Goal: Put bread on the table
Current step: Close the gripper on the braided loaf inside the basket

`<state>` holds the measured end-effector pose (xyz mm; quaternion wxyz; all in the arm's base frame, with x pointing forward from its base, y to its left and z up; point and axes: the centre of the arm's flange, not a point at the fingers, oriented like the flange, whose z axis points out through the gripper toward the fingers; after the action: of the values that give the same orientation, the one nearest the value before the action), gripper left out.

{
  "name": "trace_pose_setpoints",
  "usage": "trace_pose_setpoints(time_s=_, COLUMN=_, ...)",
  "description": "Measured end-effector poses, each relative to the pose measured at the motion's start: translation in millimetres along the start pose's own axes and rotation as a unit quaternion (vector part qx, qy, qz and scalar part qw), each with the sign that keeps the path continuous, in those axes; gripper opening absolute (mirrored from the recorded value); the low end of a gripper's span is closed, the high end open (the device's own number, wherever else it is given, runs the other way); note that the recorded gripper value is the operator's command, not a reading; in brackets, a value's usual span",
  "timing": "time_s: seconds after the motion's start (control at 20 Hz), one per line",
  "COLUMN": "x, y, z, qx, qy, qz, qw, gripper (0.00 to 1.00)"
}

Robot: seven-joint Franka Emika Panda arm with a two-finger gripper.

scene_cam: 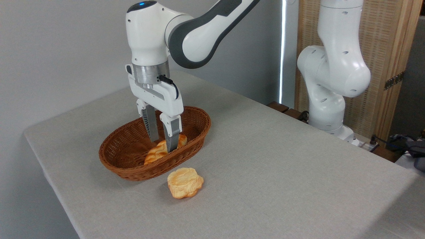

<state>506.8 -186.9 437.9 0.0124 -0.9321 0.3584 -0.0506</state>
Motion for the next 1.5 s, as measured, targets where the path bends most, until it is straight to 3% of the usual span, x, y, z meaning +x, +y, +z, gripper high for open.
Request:
trace_pose_setpoints(time_s=0.25, x=0.1, y=5.8, z=5.4, qx=0.005, qy=-0.008, qz=0.012, qw=0.9999, gripper=0.91)
trace_pose_setpoints(time_s=0.6, x=0.2, y=6.2, z=9.3, qx=0.004, qy=-0.011, qz=0.012, qw=0.9999, gripper=0.43)
trace_pose_setpoints(time_s=1.0, x=0.2, y=6.2, z=9.6, qx=0.004, qy=-0.011, qz=0.014, qw=0.9998, gripper=0.41)
trace_pose_setpoints(time_s=1.5, x=0.1, y=6.2, z=9.6, qx=0.005, qy=-0.011, qz=0.014, qw=0.9998, gripper=0.28)
